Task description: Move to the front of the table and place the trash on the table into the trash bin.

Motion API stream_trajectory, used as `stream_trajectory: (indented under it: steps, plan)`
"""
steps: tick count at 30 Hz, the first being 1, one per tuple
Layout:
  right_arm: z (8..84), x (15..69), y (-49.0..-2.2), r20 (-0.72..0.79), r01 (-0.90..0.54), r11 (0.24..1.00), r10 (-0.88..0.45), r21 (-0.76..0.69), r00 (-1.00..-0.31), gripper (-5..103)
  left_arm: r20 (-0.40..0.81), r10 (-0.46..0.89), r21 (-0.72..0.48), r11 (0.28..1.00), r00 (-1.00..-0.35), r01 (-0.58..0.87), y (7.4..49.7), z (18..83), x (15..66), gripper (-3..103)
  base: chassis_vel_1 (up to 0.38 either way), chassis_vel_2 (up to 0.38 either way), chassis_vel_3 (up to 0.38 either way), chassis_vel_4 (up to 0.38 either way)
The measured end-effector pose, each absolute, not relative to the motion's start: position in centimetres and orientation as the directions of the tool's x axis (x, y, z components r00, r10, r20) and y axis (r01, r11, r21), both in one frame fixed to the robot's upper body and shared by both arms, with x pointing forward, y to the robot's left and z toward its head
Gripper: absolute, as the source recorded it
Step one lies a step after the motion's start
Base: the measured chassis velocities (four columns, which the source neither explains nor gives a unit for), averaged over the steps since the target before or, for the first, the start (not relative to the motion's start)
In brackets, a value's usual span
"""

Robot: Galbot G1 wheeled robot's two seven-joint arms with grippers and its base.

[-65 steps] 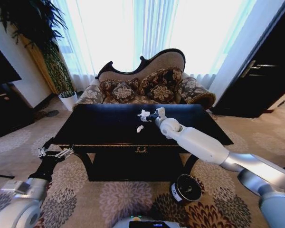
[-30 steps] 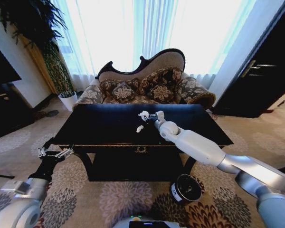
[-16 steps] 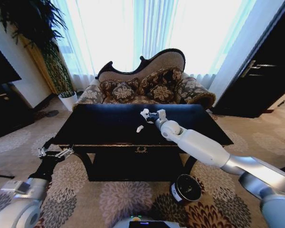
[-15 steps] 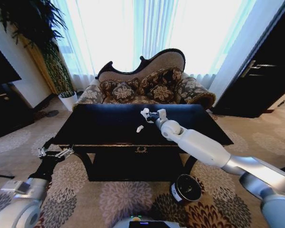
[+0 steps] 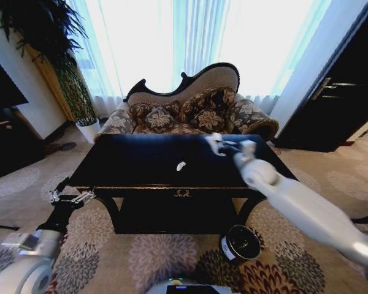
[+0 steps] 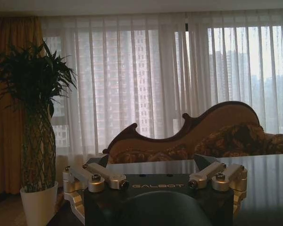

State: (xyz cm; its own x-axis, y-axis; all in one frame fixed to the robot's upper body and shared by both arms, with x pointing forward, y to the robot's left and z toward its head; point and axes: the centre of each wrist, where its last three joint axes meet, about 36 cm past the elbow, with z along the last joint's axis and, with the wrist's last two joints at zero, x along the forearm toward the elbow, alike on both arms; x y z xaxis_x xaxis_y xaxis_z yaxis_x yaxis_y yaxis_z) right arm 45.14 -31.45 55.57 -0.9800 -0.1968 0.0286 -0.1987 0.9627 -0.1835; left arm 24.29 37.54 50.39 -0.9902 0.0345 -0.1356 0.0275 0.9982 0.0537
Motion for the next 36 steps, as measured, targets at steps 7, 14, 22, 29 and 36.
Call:
stream_trajectory:
  steps: [7, 14, 22, 29, 36]
  plan:
    - [53.7, 40.0, -35.2, -0.040, -0.060, 0.994, -0.064, -0.088, -0.997, 1, -0.136, 0.034, 0.054, 0.998, -0.990, 0.027, 37.5, 50.4, 24.3, 100, 0.000, 0.000, 0.000, 0.000]
    - [49.3, 33.0, -38.3, -0.097, 0.080, 0.996, 0.076, -0.035, -0.992, 1, -0.136, 0.034, 0.054, 0.998, -0.990, 0.027, 37.5, 50.4, 24.3, 100, 0.000, 0.000, 0.000, 0.000]
    - [42.0, 27.0, -37.7, -0.078, 0.269, 0.962, 0.271, 0.035, -0.959, 1, -0.136, 0.034, 0.054, 0.998, -0.990, 0.027, 37.5, 50.4, 24.3, 100, 0.000, 0.000, 0.000, 0.000]
    - [34.8, 23.6, -35.1, 0.040, 0.379, 0.921, 0.377, 0.094, -0.926, 1, -0.136, 0.034, 0.054, 0.998, -0.990, 0.027, 37.5, 50.4, 24.3, 100, 0.000, 0.000, 0.000, 0.000]
    - [28.1, 22.7, -31.5, 0.120, 0.334, 0.940, 0.325, 0.070, -0.938, 1, -0.136, 0.034, 0.054, 0.998, -0.990, 0.027, 37.5, 50.4, 24.3, 100, 0.000, 0.000, 0.000, 0.000]
